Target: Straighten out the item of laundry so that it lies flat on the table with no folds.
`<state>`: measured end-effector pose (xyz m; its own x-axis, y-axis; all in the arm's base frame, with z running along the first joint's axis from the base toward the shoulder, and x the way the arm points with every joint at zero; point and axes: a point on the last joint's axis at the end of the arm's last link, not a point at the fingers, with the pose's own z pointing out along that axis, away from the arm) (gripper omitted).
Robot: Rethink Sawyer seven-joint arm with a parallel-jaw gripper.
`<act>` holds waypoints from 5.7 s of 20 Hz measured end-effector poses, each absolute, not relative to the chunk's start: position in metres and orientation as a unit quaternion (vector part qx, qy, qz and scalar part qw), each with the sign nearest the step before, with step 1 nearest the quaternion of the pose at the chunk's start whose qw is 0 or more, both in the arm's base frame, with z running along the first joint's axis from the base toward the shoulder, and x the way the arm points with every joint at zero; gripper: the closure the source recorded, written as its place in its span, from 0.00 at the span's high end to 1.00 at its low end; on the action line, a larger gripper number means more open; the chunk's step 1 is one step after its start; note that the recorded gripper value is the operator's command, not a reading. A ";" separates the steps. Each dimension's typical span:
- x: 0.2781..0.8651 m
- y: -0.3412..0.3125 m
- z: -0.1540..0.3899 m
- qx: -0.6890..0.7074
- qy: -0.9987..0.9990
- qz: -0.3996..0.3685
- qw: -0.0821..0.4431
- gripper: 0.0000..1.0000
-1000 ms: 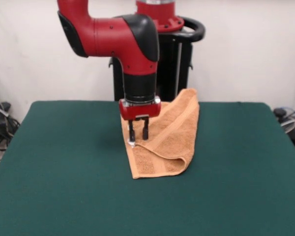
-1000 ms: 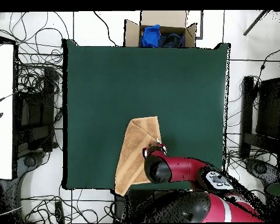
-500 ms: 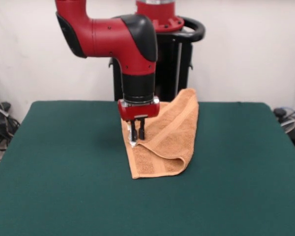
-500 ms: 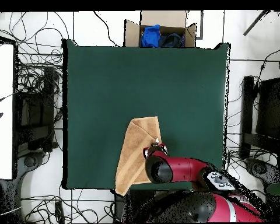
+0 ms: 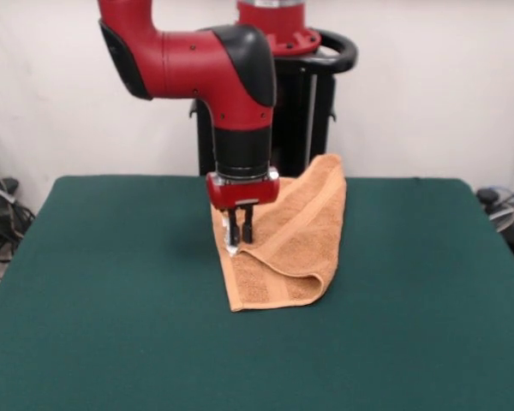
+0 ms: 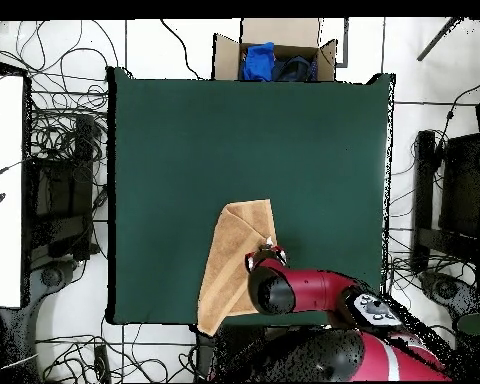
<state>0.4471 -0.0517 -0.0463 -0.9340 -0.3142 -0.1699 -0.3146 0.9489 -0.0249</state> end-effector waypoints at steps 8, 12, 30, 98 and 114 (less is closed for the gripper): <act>0.454 -0.041 -0.024 -0.179 0.979 -0.010 0.099 0.00; 0.458 -0.038 -0.011 -0.184 0.977 -0.016 0.107 0.00; 0.478 -0.041 0.023 -0.187 0.972 -0.039 0.138 1.00; 0.450 -0.060 -0.009 -0.163 0.981 -0.017 0.104 1.00; 0.447 -0.059 -0.020 -0.161 0.982 -0.011 0.097 1.00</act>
<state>0.4474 -0.0587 -0.0201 -0.9291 -0.3187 -0.1876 -0.3144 0.9478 -0.0527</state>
